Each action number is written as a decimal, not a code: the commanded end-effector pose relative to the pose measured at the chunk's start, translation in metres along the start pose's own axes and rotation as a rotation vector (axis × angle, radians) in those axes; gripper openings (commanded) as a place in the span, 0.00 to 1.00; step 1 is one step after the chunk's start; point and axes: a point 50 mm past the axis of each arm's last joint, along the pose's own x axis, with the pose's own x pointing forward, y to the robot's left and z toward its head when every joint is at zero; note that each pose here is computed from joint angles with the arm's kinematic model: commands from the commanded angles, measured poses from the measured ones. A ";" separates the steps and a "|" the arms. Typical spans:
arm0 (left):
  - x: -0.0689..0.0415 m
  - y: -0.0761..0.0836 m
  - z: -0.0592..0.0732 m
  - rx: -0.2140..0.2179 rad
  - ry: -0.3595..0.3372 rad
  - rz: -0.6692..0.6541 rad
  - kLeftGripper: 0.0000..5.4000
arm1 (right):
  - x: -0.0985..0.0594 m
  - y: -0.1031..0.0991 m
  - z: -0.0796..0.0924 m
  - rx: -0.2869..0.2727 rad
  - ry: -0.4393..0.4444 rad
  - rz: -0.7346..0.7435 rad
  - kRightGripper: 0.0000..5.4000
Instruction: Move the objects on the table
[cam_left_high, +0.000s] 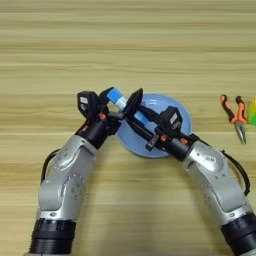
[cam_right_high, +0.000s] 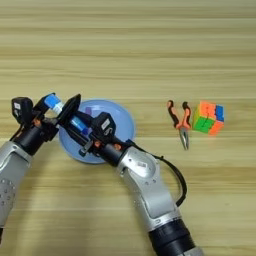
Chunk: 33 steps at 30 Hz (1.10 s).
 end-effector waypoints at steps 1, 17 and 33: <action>0.002 0.001 0.003 -0.010 -0.006 0.006 0.94 | 0.000 -0.002 0.005 -0.015 -0.024 -0.004 0.26; 0.002 -0.004 0.005 -0.088 -0.031 -0.032 0.68 | 0.000 -0.006 0.003 -0.015 -0.017 -0.018 0.26; 0.001 -0.004 0.008 -0.239 -0.028 -0.063 0.39 | 0.003 -0.005 0.006 -0.027 -0.030 -0.017 0.26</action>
